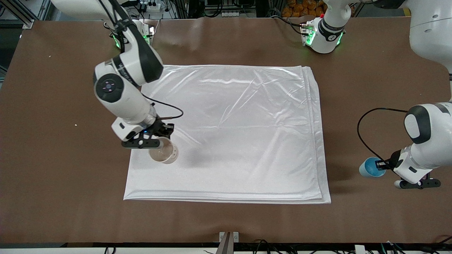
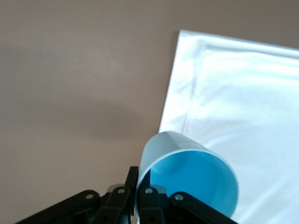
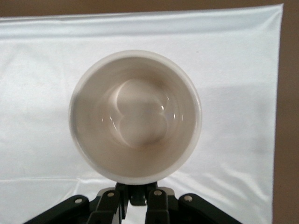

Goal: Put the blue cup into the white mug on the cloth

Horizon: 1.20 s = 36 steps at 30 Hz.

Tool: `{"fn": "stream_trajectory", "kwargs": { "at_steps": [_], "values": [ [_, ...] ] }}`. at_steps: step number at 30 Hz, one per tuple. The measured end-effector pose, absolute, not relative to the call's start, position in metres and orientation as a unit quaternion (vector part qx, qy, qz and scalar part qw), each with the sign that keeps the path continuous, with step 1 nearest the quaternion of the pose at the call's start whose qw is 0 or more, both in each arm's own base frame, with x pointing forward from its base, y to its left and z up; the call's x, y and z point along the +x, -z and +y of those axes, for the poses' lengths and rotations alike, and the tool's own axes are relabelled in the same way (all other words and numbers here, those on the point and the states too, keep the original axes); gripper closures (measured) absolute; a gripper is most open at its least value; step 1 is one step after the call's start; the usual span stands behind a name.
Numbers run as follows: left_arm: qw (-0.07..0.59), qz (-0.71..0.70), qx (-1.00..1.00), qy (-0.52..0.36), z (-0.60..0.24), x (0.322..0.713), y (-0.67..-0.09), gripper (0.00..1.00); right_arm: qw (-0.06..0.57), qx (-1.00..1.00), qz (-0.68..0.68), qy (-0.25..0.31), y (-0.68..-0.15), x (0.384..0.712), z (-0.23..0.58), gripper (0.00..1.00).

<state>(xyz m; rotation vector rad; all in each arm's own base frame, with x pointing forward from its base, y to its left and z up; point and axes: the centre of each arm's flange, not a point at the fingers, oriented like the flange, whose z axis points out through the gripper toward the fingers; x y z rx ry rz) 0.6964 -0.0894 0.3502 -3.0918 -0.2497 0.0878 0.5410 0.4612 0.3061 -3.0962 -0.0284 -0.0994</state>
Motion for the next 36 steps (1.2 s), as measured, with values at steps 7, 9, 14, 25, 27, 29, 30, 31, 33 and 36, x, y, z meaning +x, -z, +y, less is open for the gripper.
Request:
{"fn": "stream_trajectory", "kwargs": {
  "at_steps": [7, 9, 14, 25, 27, 29, 30, 31, 33, 36],
  "values": [
    [0.024, -0.096, -0.994, -0.037, -0.126, 0.686, -0.359, 0.95, 0.036, -0.998, -0.025, 0.043, -0.279, 0.525, 0.495, 0.81],
    [0.026, -0.101, -0.994, -0.039, -0.136, 0.683, -0.360, 0.95, 0.039, -0.998, -0.031, 0.044, -0.271, 0.521, 0.502, 0.81],
    [0.031, -0.109, -0.992, -0.048, -0.161, 0.674, -0.365, 0.95, 0.043, -0.997, -0.043, 0.045, -0.254, 0.512, 0.514, 0.81],
    [0.030, -0.133, -0.989, -0.064, -0.219, 0.651, -0.374, 0.95, 0.046, -0.997, -0.046, 0.049, -0.248, 0.513, 0.518, 0.70],
    [0.022, -0.141, -0.987, -0.068, -0.226, 0.649, -0.376, 0.95, 0.046, -0.997, -0.045, 0.050, -0.254, 0.515, 0.518, 0.60],
    [0.015, -0.148, -0.986, -0.072, -0.230, 0.647, -0.378, 0.95, 0.040, -0.997, -0.043, 0.048, -0.262, 0.516, 0.517, 0.51],
    [0.012, -0.151, -0.986, -0.073, -0.232, 0.647, -0.380, 0.95, 0.036, -0.997, -0.043, 0.046, -0.267, 0.517, 0.517, 0.47],
    [0.010, -0.153, -0.985, -0.074, -0.234, 0.646, -0.380, 0.95, 0.034, -0.998, -0.042, 0.044, -0.273, 0.517, 0.516, 0.42],
    [0.007, -0.158, -0.985, -0.075, -0.239, 0.644, -0.382, 0.95, 0.030, -0.998, -0.041, 0.042, -0.288, 0.518, 0.515, 0.29],
    [0.004, -0.163, -0.984, -0.078, -0.251, 0.639, -0.382, 0.95, 0.025, -0.998, -0.039, 0.040, -0.319, 0.518, 0.511, 0.15]
  ]
}}
